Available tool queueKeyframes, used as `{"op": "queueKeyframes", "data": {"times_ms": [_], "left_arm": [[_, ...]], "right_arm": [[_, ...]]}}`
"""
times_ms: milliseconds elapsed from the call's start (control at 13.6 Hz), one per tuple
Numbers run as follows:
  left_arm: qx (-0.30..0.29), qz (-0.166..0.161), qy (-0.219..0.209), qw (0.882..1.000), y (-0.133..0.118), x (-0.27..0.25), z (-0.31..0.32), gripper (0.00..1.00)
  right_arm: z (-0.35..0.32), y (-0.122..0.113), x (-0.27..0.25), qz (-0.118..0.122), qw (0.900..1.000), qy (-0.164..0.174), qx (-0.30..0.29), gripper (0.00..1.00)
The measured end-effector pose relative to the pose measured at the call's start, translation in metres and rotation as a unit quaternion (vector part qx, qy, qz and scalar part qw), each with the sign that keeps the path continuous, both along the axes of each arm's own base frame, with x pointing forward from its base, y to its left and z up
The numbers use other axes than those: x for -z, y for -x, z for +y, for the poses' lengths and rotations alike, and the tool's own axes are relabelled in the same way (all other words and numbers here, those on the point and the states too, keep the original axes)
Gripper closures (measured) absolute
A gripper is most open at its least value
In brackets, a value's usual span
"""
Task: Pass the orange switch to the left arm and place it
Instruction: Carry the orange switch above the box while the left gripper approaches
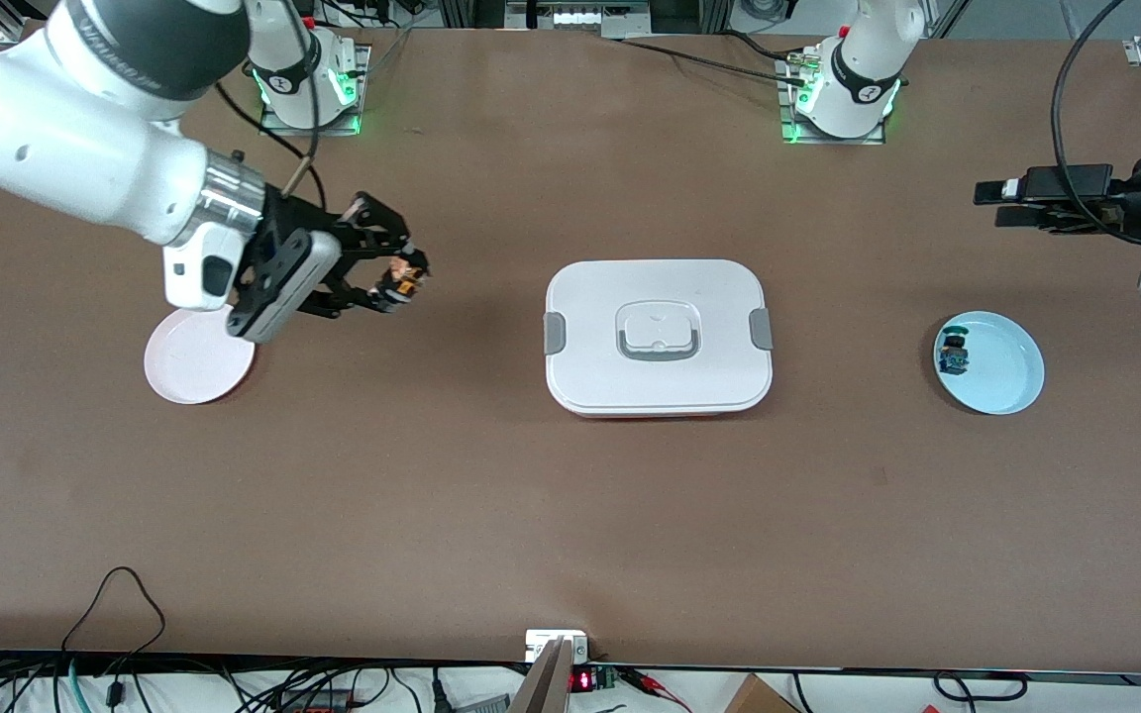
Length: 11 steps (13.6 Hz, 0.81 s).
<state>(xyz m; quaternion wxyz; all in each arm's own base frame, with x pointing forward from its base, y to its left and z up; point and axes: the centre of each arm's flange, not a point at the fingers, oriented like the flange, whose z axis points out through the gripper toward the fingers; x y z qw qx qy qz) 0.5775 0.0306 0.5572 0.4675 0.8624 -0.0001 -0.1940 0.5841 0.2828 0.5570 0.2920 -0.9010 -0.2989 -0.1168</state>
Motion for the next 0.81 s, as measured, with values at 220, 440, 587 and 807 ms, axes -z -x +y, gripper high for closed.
{"op": "queueKeyframes", "data": {"times_ms": [220, 440, 587, 807], "left_arm": [[-0.019, 0.022, 0.121, 0.992, -0.021, 0.028, -0.018, 0.0], [-0.048, 0.03, 0.177, 0.983, -0.035, 0.032, -0.048, 0.0], [-0.067, 0.06, 0.182, 0.979, -0.041, 0.036, -0.08, 0.0], [-0.09, 0.078, 0.169, 0.978, -0.049, 0.039, -0.137, 0.0]], "right_arm": [[0.061, 0.017, -0.011, -0.079, 0.995, -0.046, -0.037, 0.28], [0.103, 0.038, -0.014, -0.096, 0.987, -0.107, -0.068, 0.28], [0.115, 0.044, -0.015, -0.115, 0.977, -0.15, -0.101, 0.28], [0.119, 0.042, -0.012, -0.159, 0.953, -0.218, -0.138, 0.28]]}}
